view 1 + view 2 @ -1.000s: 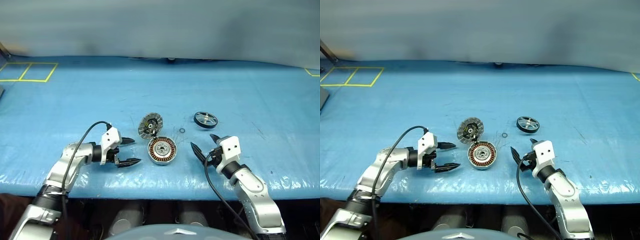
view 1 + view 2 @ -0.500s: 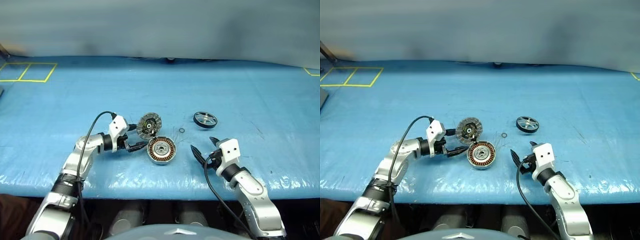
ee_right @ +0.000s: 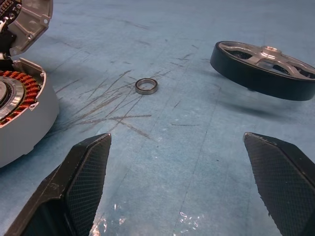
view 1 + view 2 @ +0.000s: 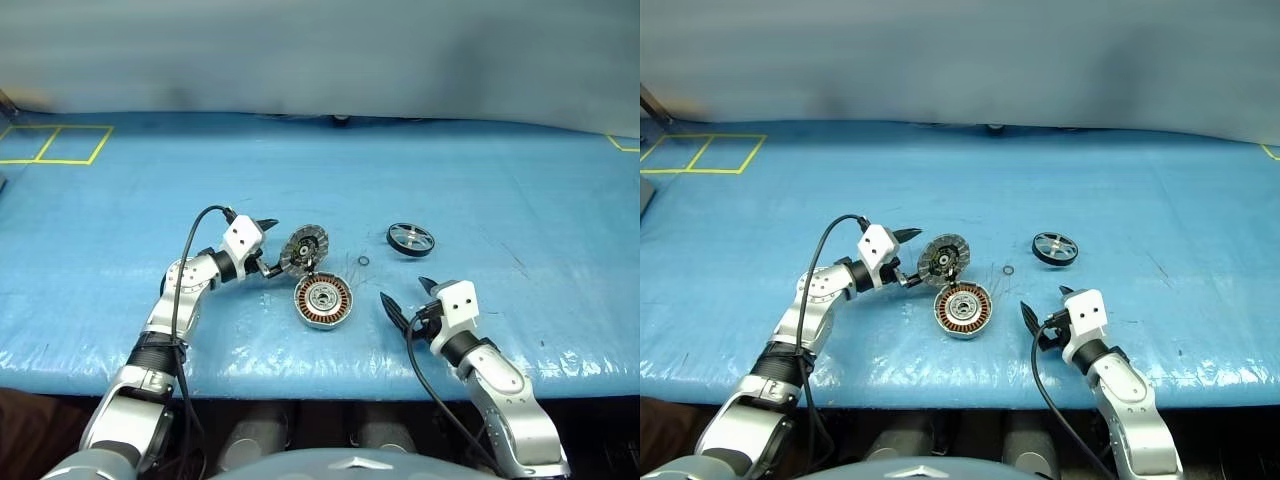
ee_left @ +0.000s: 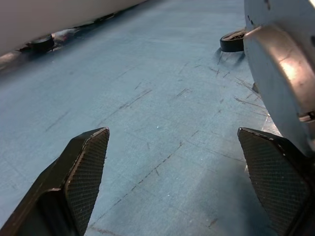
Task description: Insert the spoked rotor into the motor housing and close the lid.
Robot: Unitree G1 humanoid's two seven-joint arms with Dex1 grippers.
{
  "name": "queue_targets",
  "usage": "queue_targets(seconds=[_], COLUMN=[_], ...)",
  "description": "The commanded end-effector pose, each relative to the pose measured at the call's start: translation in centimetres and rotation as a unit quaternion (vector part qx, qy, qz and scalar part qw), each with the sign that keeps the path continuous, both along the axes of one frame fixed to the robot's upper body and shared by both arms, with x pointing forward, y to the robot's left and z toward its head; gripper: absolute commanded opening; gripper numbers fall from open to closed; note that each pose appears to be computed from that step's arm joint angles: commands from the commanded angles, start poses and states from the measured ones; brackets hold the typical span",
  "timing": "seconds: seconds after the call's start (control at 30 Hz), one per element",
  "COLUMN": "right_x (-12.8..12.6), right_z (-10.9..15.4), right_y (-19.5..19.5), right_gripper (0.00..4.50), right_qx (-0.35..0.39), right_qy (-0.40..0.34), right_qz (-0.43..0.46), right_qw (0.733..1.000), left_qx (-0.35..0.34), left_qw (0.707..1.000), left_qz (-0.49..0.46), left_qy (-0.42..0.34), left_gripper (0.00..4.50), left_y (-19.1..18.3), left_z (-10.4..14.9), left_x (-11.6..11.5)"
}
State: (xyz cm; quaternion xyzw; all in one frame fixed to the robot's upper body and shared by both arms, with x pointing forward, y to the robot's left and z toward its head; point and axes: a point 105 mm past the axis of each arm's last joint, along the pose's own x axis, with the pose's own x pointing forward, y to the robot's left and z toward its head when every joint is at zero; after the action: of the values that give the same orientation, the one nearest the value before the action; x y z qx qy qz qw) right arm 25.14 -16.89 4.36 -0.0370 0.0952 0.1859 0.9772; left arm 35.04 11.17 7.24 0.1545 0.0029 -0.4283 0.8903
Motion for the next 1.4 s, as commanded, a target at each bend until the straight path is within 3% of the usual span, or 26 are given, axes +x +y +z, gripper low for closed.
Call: queue_targets(seconds=[0.03, 0.27, 0.53, 0.83, 1.4], right_x=[0.1, 0.1, 0.4, 0.4, 0.0], right_z=[1.2, 1.3, 1.4, 1.4, 1.2], right_y=[0.1, 0.0, 0.2, 0.3, 0.3], right_gripper=[4.5, 4.5, 4.5, 4.5, 4.5], right_qx=[-0.002, -0.004, -0.005, -0.003, -0.001], right_qy=[-0.024, -0.025, -0.025, -0.025, -0.024], right_qz=[0.001, 0.003, 0.011, 0.014, 0.006], right_qw=[1.0, 1.0, 1.0, 1.0, 1.0], left_qx=[0.022, 0.086, 0.098, 0.101, 0.11], left_qw=[1.0, 0.995, 0.97, 0.952, 0.972], left_qz=[-0.004, -0.029, -0.133, -0.203, -0.13], left_qy=[-0.004, 0.048, 0.18, 0.206, 0.164], left_gripper=[4.44, 4.44, 4.44, 4.44, 4.44], left_y=[0.7, 2.3, 3.2, 0.9, -0.3], left_z=[0.1, -1.9, -3.3, -3.8, -5.7], left_x=[0.0, -1.5, -6.5, -8.7, -5.7])
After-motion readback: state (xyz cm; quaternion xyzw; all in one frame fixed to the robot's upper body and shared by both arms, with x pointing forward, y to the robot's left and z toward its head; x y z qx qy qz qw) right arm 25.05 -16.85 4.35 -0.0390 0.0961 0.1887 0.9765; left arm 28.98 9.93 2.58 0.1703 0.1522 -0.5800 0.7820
